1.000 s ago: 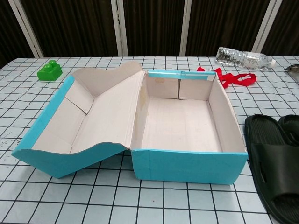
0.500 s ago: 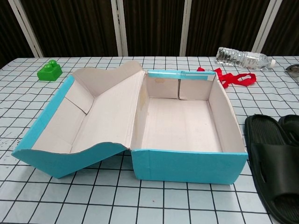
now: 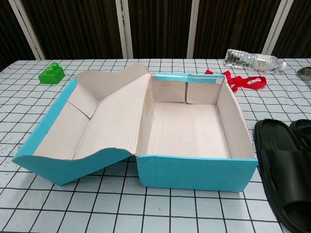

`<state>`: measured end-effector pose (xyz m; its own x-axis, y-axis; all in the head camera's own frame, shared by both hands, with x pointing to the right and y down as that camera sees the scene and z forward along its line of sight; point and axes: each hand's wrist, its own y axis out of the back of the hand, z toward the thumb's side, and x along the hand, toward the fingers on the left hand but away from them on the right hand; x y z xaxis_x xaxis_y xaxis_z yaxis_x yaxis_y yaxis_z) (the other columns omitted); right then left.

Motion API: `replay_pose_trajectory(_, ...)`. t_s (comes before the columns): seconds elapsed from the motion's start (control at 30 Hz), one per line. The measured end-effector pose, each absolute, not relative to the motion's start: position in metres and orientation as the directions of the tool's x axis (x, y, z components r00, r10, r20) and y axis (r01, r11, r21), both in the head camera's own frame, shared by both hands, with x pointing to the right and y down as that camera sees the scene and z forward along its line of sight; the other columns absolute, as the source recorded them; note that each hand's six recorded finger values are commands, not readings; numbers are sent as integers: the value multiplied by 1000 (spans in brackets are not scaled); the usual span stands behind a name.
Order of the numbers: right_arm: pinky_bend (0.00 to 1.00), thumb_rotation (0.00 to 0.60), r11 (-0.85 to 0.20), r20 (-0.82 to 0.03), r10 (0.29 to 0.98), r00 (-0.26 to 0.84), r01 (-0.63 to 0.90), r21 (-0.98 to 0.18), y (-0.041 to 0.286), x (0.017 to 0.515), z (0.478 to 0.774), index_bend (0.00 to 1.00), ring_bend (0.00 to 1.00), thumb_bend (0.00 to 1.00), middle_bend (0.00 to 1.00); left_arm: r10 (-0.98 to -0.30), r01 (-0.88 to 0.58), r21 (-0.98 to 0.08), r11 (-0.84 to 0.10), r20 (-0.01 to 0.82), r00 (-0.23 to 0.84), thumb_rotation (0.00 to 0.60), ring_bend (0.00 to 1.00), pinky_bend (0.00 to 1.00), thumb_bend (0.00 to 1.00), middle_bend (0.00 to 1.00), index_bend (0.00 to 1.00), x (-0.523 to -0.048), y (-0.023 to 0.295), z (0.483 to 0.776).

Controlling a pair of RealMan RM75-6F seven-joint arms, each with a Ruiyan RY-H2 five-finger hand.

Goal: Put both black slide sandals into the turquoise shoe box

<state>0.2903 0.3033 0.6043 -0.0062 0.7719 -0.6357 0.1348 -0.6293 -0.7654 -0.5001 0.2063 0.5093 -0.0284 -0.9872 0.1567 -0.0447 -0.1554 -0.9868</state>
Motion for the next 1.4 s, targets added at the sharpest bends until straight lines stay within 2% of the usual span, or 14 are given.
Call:
replay_pose_trajectory(0.9,52,600,-661,-665,746,-5,113,-742,296,280,642,46,102,104,31,-983,-28,-983,-179,180,-23,600,0,10,265,0,47,-497,206,516)
replay_pose_trajectory(1.4,52,600,-657,-658,753,-1,64,-751,288,277,649,179,97,105,31,-981,-20,-982,-190,190,-21,600,0,10,265,0,47,-495,206,518)
